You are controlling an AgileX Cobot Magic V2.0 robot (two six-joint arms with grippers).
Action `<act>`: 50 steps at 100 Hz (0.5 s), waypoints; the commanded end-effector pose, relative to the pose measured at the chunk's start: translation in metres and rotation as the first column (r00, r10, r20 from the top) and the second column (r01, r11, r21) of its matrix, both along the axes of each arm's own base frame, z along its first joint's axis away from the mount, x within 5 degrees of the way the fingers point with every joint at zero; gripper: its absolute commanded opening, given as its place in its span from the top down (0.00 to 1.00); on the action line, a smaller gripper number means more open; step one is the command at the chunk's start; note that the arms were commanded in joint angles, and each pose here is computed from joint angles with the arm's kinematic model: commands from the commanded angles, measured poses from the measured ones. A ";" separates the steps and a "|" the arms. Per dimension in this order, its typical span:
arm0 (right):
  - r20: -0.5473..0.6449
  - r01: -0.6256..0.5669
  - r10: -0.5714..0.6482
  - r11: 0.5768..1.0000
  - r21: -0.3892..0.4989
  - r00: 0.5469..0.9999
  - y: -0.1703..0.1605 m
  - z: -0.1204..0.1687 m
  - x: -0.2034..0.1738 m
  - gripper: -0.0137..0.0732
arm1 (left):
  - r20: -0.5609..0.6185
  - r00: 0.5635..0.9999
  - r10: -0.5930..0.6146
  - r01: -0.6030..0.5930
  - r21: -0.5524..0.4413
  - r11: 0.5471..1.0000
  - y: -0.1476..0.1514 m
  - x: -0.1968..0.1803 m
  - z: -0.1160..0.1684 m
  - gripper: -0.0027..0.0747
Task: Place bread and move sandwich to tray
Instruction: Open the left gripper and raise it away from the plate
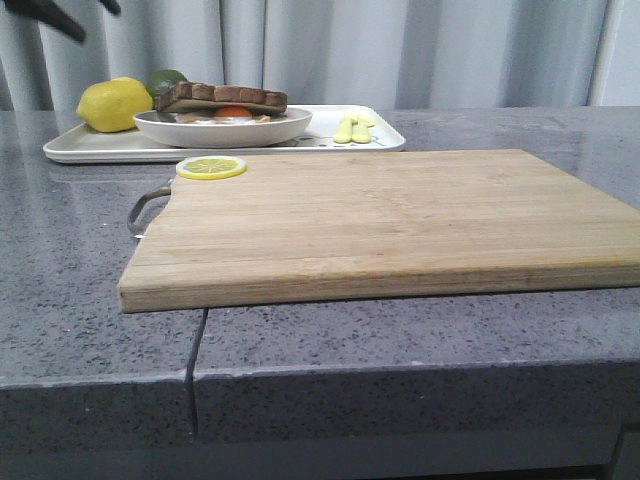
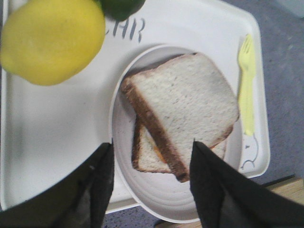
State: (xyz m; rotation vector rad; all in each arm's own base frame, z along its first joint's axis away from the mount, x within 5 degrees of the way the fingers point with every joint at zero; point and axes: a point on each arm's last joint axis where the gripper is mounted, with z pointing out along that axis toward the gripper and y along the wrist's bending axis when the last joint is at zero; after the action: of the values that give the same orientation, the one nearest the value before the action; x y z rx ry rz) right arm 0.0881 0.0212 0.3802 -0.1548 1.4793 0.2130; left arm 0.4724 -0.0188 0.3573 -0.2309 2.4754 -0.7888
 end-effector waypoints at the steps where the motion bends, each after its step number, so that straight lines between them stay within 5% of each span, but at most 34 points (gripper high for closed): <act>1: 0.051 -0.001 0.002 1.000 -0.021 0.999 -0.001 0.009 -0.001 0.58 | 0.179 0.984 0.001 0.006 -0.035 0.999 -0.002 -0.037 0.076 0.53; 18: 0.037 0.040 -0.039 0.999 -0.019 0.999 -0.004 0.008 0.000 0.58 | 0.306 0.952 -0.022 0.020 0.011 1.000 -0.004 -0.071 0.120 0.53; 50: 0.018 0.100 -0.100 0.995 -0.020 0.995 -0.010 0.006 0.001 0.58 | 0.560 0.820 -0.116 0.024 0.169 0.985 -0.048 -0.142 0.189 0.53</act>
State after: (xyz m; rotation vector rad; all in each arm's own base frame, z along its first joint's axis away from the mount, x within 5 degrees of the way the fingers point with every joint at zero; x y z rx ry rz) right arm 0.0901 0.0123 0.3764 -0.0753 1.5212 0.1345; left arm 0.3681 -0.0498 0.5044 0.0672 2.1392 -0.5915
